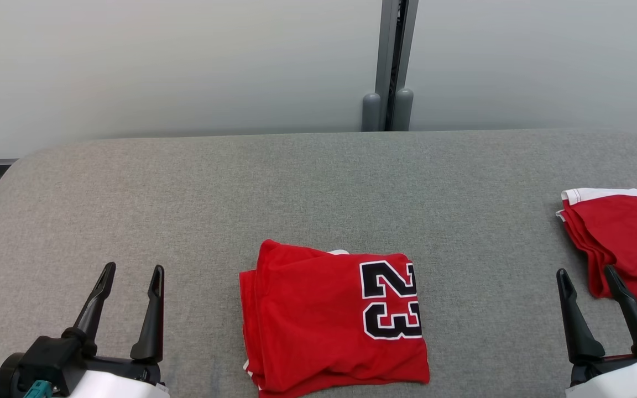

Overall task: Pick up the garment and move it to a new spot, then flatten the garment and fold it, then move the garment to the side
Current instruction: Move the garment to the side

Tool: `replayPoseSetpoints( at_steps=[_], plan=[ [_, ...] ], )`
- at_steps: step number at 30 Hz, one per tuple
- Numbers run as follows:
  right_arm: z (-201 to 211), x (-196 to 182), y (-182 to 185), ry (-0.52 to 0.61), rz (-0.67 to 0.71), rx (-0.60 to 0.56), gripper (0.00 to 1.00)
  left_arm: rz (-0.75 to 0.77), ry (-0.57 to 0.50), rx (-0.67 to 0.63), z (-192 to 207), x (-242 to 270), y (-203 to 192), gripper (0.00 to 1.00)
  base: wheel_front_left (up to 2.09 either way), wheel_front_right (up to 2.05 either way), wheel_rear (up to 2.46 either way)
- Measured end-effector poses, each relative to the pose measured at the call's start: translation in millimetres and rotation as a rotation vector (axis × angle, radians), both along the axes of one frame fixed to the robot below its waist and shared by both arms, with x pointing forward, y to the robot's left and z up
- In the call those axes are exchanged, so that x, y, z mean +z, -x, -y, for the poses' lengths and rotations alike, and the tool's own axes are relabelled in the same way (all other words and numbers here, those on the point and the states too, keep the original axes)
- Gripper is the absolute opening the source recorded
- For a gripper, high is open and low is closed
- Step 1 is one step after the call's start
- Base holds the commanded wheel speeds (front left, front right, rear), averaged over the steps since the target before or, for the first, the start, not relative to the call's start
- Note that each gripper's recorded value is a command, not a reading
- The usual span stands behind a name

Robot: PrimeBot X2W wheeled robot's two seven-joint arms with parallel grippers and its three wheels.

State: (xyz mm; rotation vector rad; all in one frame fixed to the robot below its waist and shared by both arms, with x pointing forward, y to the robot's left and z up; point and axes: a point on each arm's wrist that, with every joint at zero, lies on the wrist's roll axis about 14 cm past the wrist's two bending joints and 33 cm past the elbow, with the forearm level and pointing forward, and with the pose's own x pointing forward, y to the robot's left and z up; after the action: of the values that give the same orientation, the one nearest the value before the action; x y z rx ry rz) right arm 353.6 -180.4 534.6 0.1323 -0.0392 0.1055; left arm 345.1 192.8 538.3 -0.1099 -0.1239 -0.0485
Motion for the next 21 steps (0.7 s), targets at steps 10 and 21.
replayPoseSetpoints(
  at_steps=[10,21],
  plan=[
    [-0.6,0.1,-0.3,0.008,-0.001,0.001,1.00,-0.011,-0.002,0.010,-2.9,-1.7,1.0,1.00,0.00,0.00,0.00],
    [-0.6,-3.8,-9.6,0.014,-0.013,0.004,1.00,-0.006,-0.005,0.013,-4.5,0.2,-4.0,1.00,0.00,0.00,0.00]
  ],
)
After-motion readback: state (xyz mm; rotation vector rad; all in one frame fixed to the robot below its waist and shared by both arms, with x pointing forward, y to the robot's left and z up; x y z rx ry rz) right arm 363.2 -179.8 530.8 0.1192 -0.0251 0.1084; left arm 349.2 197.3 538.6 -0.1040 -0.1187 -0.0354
